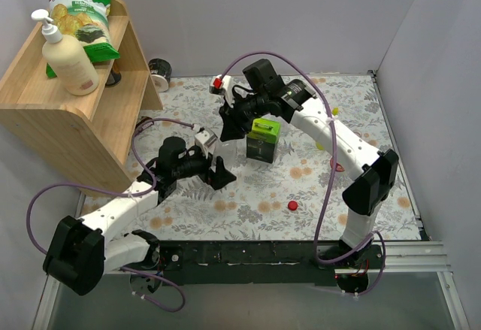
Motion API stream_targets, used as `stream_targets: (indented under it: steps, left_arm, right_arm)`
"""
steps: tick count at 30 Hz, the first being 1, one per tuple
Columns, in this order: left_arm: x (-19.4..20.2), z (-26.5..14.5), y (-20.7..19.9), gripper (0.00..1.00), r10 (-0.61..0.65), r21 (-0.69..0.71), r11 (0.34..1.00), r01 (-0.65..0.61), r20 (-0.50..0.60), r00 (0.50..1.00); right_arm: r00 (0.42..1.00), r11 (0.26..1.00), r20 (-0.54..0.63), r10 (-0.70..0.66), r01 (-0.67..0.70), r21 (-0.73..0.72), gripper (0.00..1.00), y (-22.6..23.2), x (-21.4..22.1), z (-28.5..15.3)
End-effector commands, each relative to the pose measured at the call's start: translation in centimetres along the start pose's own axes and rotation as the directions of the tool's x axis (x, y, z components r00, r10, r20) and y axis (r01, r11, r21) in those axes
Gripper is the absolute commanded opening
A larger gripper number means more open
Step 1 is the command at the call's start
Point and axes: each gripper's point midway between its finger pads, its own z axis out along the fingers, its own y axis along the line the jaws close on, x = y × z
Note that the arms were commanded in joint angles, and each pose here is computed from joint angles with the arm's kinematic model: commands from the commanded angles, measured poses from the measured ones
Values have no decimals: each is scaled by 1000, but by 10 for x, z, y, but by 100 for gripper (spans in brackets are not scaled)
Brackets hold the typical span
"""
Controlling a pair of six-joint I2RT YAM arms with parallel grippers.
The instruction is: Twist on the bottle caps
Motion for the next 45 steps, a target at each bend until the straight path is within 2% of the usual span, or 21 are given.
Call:
stream_targets:
  steps: [1,5,8,11,15,18,22,32,35,41,45]
  left_arm:
    - [-31,-12,43,98,-147,-141,977,161,105,983]
    - [-9,-23,62,98,-169,-196,965,173,35,985]
    - [-1,-24,50,98,-162,-125,979,158,-20,987]
    - [-3,-21,51,98,-170,-118,979,165,-36,985]
    - [-3,-14,58,98,-158,-96,984,151,-70,985]
    - [-6,-9,61,98,-148,-86,986,140,-85,985]
    - [-5,-1,71,98,-135,-83,989,125,-133,982]
    - [-6,8,76,98,-169,-69,985,160,-158,973]
    - [-5,10,76,98,-167,-68,985,158,-161,973]
    - [-4,11,76,98,-158,-73,986,148,-165,974]
    - [-3,12,76,98,-156,-77,986,145,-166,974]
  right_arm:
    - [986,979,-24,-166,168,119,1,-31,-15,-6]
    - [964,943,-10,-266,262,205,1,-56,-42,-15]
    - [941,907,-43,-334,334,256,1,-80,-46,-13]
    - [922,870,-75,-380,384,309,1,-103,-47,-10]
    - [956,893,15,-294,269,360,1,-150,-46,-26]
    - [952,877,0,-307,283,389,1,-171,-40,-31]
    - [952,876,-1,-305,281,393,1,-180,-36,-35]
    - [979,919,-4,-202,191,344,1,-186,-1,-8]
    - [981,921,-16,-192,185,343,4,-191,4,-3]
    - [986,921,-27,-165,163,354,22,-199,9,3]
    - [988,926,-35,-150,153,346,25,-200,15,7]
